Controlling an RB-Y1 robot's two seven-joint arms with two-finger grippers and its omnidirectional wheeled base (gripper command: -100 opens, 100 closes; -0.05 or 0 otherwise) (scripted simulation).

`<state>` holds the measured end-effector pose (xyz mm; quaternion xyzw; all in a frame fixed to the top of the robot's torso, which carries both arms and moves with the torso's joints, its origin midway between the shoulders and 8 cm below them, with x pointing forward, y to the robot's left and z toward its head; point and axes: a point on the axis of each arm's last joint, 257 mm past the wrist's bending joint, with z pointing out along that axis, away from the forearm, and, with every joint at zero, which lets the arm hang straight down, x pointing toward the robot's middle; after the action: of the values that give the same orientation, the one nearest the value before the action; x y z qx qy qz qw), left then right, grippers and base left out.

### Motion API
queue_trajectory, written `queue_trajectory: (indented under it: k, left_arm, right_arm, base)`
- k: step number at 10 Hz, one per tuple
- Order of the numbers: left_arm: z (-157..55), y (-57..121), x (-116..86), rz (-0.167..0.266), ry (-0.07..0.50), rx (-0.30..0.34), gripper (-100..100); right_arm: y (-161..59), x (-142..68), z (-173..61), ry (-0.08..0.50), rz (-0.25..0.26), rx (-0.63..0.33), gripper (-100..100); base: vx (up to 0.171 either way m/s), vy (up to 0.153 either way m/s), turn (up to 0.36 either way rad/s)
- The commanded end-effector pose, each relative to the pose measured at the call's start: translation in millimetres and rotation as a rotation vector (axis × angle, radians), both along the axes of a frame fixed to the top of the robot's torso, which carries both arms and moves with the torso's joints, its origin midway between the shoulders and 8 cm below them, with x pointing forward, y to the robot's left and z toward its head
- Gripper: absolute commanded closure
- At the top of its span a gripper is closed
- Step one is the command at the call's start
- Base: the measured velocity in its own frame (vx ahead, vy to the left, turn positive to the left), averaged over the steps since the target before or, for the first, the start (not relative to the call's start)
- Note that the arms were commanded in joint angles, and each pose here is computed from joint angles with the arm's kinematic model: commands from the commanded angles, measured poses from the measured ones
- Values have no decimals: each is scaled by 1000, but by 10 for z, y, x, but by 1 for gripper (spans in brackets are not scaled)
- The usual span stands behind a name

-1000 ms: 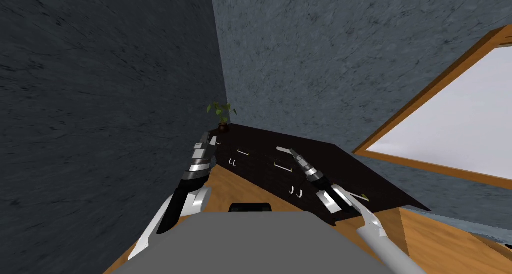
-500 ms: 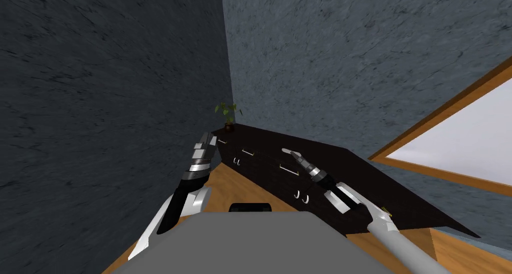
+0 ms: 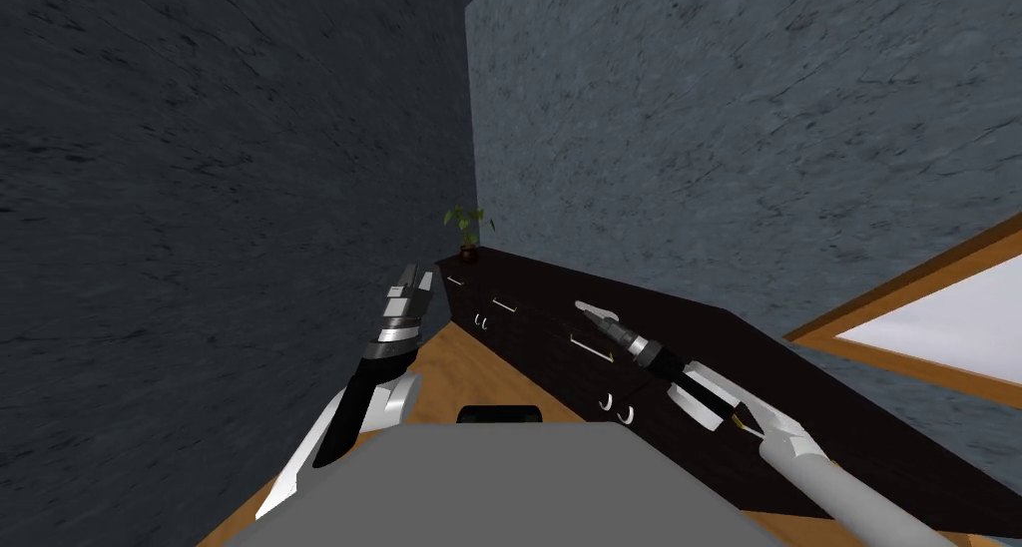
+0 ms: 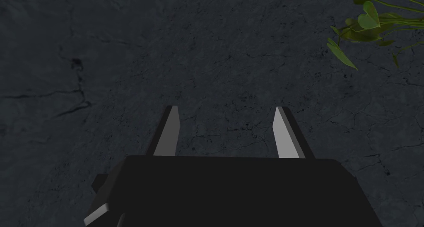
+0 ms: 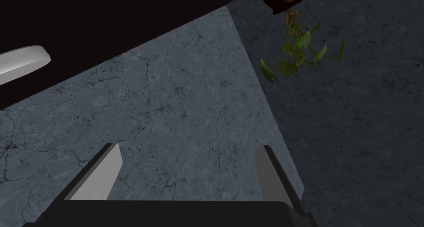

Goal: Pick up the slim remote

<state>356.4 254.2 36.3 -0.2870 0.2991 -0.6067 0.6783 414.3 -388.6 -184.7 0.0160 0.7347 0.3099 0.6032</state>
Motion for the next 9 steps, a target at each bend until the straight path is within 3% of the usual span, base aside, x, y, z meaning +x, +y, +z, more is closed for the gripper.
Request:
queue_trajectory:
  k: [1,4,5,8,9]
  left_arm:
    - [0,0,0,0,0,0,0]
    - [0,0,0,0,0,0,0]
    - [0,0,0,0,0,0,0]
    - [0,1,0,0,0,0,0]
    - [0,0,0,0,0,0,0]
  right_arm:
    - [-99,12,-15,20,11,-56,-100]
    - [-407,-95,-260,98,28,-193,-100]
    - [-450,-83,-213,101,37,-223,-100]
    - [-791,-254,-434,189,62,-364,-100]
    - [-820,-245,-400,191,67,-382,-100]
  base:
    - [17,27,104]
    - [27,26,174]
    - [27,14,88]
    - [36,16,161]
    - [32,3,96]
